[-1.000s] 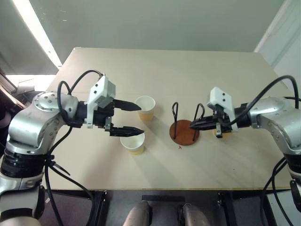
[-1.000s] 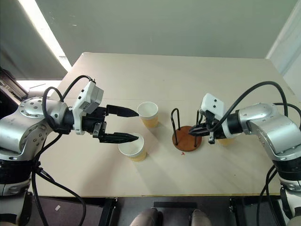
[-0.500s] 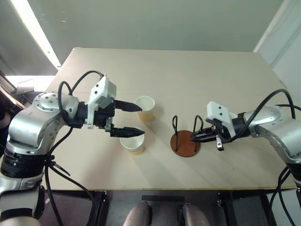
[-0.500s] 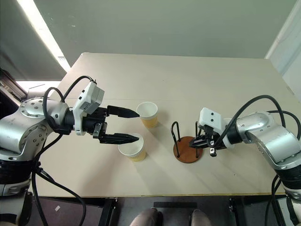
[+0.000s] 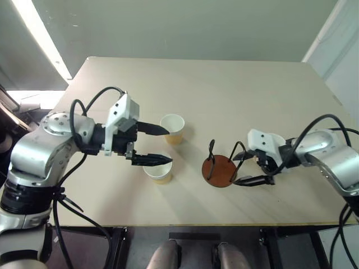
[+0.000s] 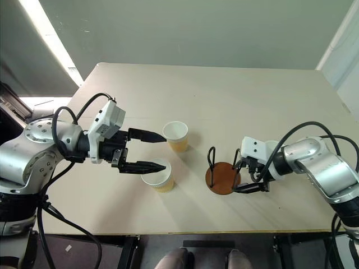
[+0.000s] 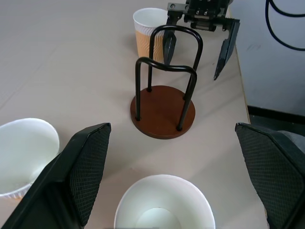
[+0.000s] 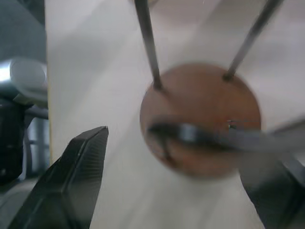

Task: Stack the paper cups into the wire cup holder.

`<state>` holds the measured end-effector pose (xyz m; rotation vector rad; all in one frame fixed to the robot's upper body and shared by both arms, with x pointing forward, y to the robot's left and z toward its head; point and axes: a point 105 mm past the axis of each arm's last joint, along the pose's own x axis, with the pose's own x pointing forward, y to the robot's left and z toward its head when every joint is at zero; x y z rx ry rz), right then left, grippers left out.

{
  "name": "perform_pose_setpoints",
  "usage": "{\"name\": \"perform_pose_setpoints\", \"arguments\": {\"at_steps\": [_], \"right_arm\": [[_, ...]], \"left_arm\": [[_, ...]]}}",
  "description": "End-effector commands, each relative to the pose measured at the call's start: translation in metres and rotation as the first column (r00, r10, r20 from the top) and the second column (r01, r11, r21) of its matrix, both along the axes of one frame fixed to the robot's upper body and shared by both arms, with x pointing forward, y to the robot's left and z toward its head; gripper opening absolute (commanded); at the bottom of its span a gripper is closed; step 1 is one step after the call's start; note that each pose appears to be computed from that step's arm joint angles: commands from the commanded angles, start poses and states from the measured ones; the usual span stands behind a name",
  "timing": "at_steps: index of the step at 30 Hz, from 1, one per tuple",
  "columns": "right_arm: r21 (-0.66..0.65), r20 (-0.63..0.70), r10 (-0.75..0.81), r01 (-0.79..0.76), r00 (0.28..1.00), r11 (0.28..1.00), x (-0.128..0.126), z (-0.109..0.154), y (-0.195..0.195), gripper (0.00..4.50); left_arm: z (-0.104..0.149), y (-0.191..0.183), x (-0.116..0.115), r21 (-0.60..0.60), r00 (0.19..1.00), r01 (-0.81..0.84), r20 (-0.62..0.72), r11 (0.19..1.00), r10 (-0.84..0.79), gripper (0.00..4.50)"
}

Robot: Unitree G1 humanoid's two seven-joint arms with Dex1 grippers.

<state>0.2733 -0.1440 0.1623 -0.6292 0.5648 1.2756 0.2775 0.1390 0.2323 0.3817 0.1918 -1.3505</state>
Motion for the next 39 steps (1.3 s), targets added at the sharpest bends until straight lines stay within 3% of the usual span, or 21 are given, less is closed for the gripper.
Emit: {"name": "perform_pose_setpoints", "arguments": {"at_steps": [1, 5, 12, 17, 39], "right_arm": [[-0.009, 0.072, 0.026, -0.026, 0.997, 1.0, -0.013, 0.033, -0.015, 3.9], [-0.018, 0.102, 0.021, -0.02, 0.995, 1.0, -0.019, 0.047, -0.026, 3.9], [0.095, 0.228, -0.073, 0.052, 0.971, 0.994, -0.008, 0.095, -0.034, 3.9], [0.146, 0.194, -0.087, 0.059, 0.977, 0.987, -0.009, 0.103, -0.029, 3.9], [0.115, 0.152, -0.057, 0.039, 0.987, 0.993, -0.012, 0.105, -0.023, 3.9]], "left_arm": [[0.006, -0.001, -0.009, 0.02, 0.999, 0.022, 0.042, 1.0, -0.023, 4.5], [0.005, 0.0, -0.012, 0.048, 0.998, 0.022, 0.063, 0.999, -0.025, 4.5], [-0.01, 0.008, -0.014, 0.284, 0.985, 0.008, 0.162, 0.959, -0.056, 4.5], [-0.024, 0.011, -0.012, 0.481, 0.954, -0.007, 0.267, 0.876, -0.139, 4.5], [-0.061, 0.002, -0.002, 0.586, 0.937, 0.007, 0.28, 0.81, -0.211, 4.5]]}}
